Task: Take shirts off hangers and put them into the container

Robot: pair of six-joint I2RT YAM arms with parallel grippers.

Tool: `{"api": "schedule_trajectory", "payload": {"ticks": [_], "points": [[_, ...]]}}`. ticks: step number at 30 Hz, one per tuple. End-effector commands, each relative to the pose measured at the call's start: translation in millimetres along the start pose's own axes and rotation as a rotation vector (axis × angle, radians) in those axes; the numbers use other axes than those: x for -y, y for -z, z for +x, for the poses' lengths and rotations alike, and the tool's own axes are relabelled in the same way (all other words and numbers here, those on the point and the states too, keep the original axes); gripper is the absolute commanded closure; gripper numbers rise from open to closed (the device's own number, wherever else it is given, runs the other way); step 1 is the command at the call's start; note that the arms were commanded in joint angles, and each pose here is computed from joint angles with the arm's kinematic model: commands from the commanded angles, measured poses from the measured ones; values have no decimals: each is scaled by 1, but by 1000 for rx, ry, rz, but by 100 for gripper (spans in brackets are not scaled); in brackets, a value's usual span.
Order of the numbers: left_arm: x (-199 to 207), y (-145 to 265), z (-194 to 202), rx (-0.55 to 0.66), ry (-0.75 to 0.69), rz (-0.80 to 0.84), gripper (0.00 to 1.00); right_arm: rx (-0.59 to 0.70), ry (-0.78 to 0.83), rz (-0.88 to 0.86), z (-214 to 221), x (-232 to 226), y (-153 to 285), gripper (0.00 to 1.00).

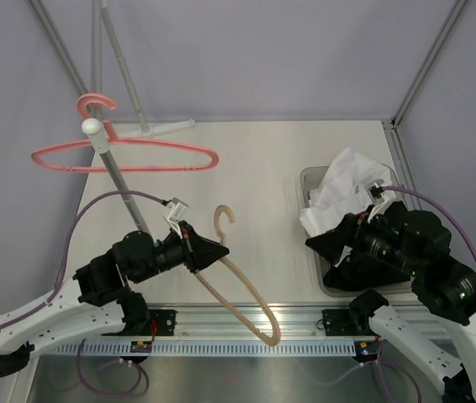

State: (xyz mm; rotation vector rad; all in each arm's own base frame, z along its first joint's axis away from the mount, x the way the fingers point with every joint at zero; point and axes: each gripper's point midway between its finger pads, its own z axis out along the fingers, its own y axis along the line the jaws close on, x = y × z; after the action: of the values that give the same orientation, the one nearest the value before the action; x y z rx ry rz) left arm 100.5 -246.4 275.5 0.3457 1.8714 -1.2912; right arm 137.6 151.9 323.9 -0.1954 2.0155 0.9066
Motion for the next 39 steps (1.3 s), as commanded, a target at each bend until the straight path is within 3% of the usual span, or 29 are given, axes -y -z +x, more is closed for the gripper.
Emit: {"api": "schedule_trajectory", "payload": {"ticks": [1, 11, 16, 26, 29, 32, 34, 35, 39], "points": [[-1, -20, -25, 93, -29, -73, 100, -97, -37, -292, 27, -47, 19, 12], [-18, -86, -20, 88, -155, -308, 100, -156, 9, -180, 47, -27, 40, 13], [-14, -100, -27, 99, -183, -333, 100, -239, -26, -100, 73, -7, 38, 17], [7, -116, -49, 108, -230, -312, 100, -249, -34, -51, 92, 10, 43, 25], [11, -116, -52, 112, -236, -303, 100, -258, -36, -55, 95, 9, 46, 32], [14, -116, -56, 115, -241, -301, 100, -257, -31, -59, 95, 9, 47, 46], [17, -115, -58, 117, -241, -292, 100, -256, -29, -67, 94, 7, 46, 93], [20, -116, -61, 122, -240, -288, 100, -259, -30, -79, 95, 5, 47, 100], [28, -115, -69, 133, -246, -270, 100, -233, -19, -125, 90, -4, 51, 100]]}}
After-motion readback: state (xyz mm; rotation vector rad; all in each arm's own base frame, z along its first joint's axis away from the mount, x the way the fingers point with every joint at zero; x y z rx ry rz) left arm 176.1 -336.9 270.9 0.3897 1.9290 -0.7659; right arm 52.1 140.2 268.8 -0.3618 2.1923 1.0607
